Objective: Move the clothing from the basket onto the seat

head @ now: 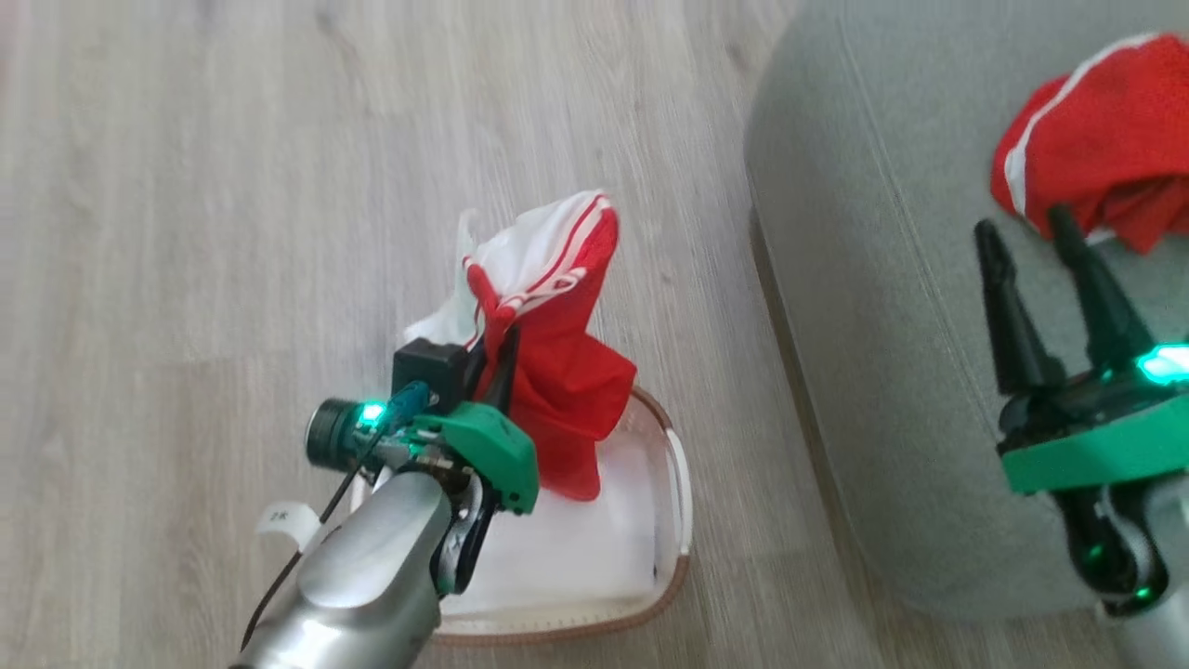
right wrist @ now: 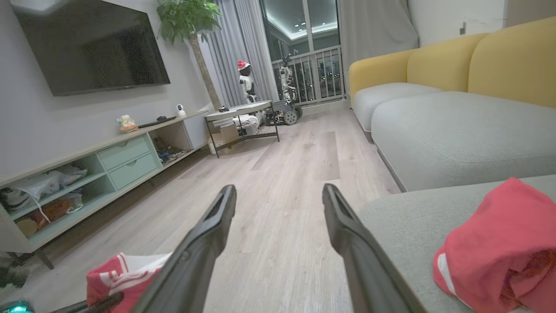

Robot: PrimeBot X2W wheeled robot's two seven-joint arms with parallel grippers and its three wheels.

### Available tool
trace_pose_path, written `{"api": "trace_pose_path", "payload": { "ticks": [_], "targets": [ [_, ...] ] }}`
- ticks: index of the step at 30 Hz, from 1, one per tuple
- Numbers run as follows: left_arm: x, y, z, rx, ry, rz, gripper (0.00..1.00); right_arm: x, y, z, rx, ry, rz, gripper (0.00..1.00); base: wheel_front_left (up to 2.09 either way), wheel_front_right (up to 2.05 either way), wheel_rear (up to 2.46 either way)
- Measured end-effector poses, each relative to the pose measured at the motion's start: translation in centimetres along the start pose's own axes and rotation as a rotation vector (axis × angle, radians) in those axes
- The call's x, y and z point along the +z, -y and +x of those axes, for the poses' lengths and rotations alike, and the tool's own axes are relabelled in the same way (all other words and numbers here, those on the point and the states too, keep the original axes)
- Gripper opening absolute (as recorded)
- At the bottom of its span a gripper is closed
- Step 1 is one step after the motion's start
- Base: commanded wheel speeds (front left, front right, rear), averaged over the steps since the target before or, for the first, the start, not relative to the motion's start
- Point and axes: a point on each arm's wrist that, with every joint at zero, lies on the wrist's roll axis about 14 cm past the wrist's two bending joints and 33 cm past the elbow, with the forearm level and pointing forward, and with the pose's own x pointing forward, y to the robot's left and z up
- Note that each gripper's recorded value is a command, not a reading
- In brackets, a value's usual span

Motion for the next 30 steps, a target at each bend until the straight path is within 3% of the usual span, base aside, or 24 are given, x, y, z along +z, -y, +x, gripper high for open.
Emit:
{"api": "trace_pose_path", "payload": {
  "ticks": [11,30],
  "targets": [
    [9.3,1.3,-2.8,-0.06,0.262,0.059,0.0,0.4,-3.2,-1.9,0.057,0.012,0.032,1.0,0.0,0.0,0.0],
    [18.2,3.6,-5.9,-0.131,0.442,0.144,0.0,-0.9,-7.0,-2.6,0.16,-0.028,0.05,1.0,0.0,0.0,0.0]
  ]
}}
